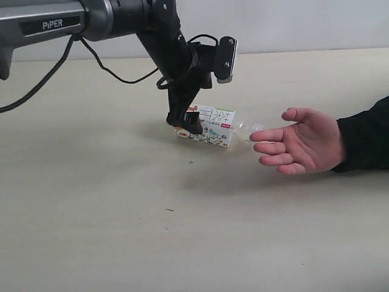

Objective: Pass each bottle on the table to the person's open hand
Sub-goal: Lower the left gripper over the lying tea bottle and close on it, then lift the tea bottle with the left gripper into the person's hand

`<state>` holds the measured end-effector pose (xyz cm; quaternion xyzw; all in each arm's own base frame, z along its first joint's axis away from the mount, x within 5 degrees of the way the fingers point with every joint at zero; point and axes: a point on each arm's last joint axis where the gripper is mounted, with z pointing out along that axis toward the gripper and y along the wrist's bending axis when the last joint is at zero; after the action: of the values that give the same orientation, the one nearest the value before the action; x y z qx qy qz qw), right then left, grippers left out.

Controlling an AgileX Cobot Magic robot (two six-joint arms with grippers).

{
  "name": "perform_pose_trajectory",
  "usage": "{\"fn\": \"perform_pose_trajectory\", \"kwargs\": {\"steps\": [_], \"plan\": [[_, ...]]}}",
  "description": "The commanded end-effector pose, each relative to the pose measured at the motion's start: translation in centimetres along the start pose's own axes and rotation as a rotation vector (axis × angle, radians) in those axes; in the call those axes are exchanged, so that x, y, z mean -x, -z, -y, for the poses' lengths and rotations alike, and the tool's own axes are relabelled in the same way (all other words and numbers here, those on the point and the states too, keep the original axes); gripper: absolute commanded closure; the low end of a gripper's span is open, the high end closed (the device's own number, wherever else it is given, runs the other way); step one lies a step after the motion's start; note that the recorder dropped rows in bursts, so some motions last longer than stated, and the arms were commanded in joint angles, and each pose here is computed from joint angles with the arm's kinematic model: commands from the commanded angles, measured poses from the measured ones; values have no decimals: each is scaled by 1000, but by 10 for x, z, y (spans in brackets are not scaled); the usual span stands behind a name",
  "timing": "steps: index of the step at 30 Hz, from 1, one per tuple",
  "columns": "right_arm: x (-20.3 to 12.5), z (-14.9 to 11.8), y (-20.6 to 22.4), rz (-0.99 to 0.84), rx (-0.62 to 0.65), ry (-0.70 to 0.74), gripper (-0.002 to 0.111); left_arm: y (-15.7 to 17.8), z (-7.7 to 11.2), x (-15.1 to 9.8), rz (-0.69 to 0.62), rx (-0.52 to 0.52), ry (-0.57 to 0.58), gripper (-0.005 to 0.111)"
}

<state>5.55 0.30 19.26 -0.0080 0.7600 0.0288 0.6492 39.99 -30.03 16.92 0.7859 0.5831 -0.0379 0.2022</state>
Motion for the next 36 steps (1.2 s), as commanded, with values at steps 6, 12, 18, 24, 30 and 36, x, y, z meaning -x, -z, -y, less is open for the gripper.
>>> {"fn": "perform_pose_trajectory", "kwargs": {"steps": [6,12,18,24,30,36], "plan": [[-1,0,0,6,2,12,108,-26,0,-8,-1,18,30,2],[-1,0,0,6,1,14,108,-41,3,-13,-12,-9,36,2],[-1,0,0,6,2,12,108,-44,5,-14,-18,-17,35,7],[-1,0,0,6,1,14,108,-44,7,-15,-25,-39,32,62],[-1,0,0,6,2,11,108,-30,2,-16,-75,0,104,105],[0,0,0,11,2,13,108,23,-10,-11,-137,144,410,106]]}}
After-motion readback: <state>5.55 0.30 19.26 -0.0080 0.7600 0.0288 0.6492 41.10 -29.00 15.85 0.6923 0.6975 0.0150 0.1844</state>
